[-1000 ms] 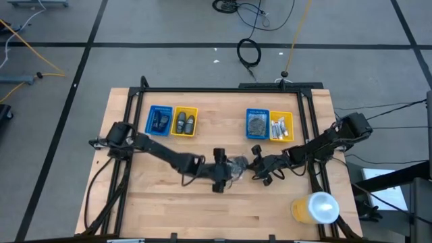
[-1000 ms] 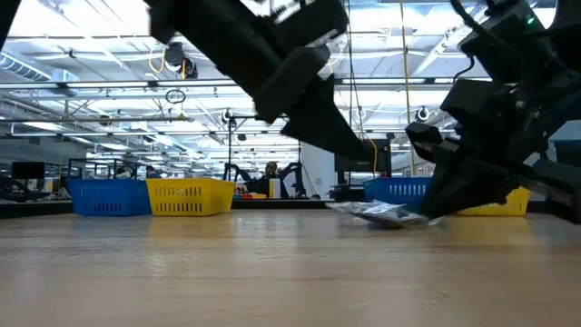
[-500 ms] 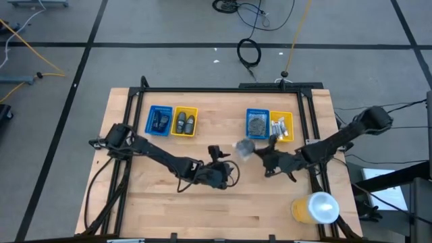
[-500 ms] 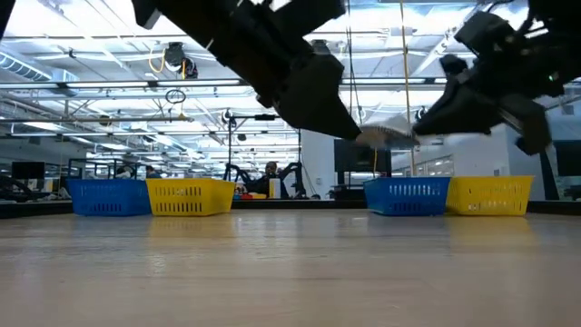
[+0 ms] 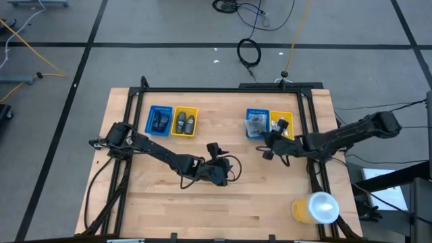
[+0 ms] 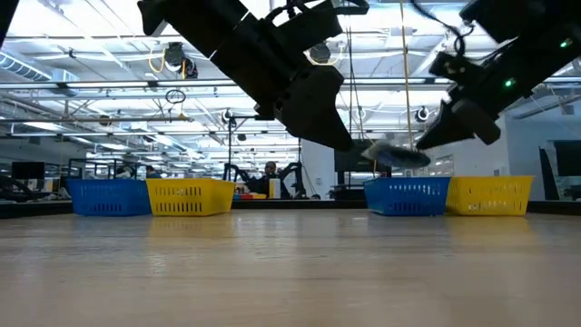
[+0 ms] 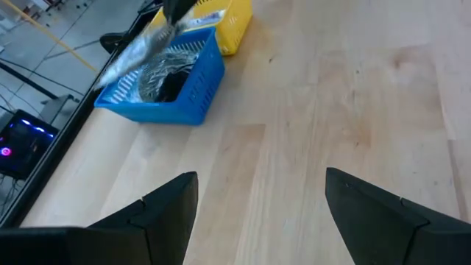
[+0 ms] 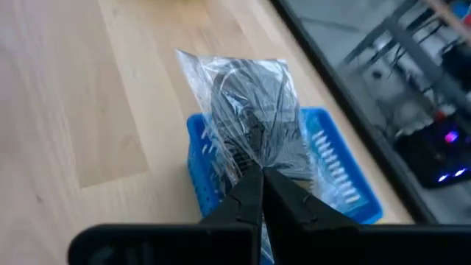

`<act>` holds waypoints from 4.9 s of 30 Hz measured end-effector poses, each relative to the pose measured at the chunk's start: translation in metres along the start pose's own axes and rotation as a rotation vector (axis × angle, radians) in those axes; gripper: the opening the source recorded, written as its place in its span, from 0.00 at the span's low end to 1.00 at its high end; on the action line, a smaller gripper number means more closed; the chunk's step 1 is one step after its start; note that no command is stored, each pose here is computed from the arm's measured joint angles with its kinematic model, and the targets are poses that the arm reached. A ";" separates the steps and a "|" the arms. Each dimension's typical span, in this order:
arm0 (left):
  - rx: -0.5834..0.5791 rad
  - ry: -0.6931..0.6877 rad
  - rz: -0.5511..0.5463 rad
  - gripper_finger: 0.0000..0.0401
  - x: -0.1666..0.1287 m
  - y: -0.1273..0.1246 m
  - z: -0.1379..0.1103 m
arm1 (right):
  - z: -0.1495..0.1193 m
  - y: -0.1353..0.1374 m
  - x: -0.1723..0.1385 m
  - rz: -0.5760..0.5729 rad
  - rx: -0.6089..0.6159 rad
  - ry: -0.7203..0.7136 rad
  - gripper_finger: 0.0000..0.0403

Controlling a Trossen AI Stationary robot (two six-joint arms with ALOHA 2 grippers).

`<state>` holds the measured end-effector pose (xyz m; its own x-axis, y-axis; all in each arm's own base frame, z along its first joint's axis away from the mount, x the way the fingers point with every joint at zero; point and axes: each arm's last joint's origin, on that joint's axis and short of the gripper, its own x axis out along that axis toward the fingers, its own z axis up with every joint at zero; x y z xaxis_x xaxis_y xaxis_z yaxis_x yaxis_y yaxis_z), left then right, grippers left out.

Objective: Pick & Place Travel size toiletries
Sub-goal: Put the black hairbrush into the right blue bin

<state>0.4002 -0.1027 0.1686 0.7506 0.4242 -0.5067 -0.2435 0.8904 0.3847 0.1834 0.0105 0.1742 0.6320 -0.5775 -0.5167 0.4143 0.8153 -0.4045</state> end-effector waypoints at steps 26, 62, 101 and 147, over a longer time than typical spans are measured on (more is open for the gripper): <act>-0.004 0.002 0.000 0.73 0.000 0.000 0.000 | -0.020 -0.013 0.024 -0.148 -0.733 0.208 0.04; -0.047 0.007 0.008 0.73 0.004 0.005 0.000 | 0.007 -0.055 0.065 0.069 0.166 -0.002 0.03; -0.042 0.014 0.009 0.73 0.004 0.005 -0.001 | 0.002 -0.067 0.012 0.058 0.128 0.347 0.00; -0.052 0.021 0.009 0.73 0.004 0.005 -0.002 | 0.016 -0.058 0.043 -0.029 0.070 0.165 0.00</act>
<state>0.4005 -0.0964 0.1673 0.7351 0.4351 -0.5199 -0.2821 0.8937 0.3490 0.1968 -0.0607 0.1877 0.5054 -0.5954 -0.6246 0.4792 0.7956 -0.3707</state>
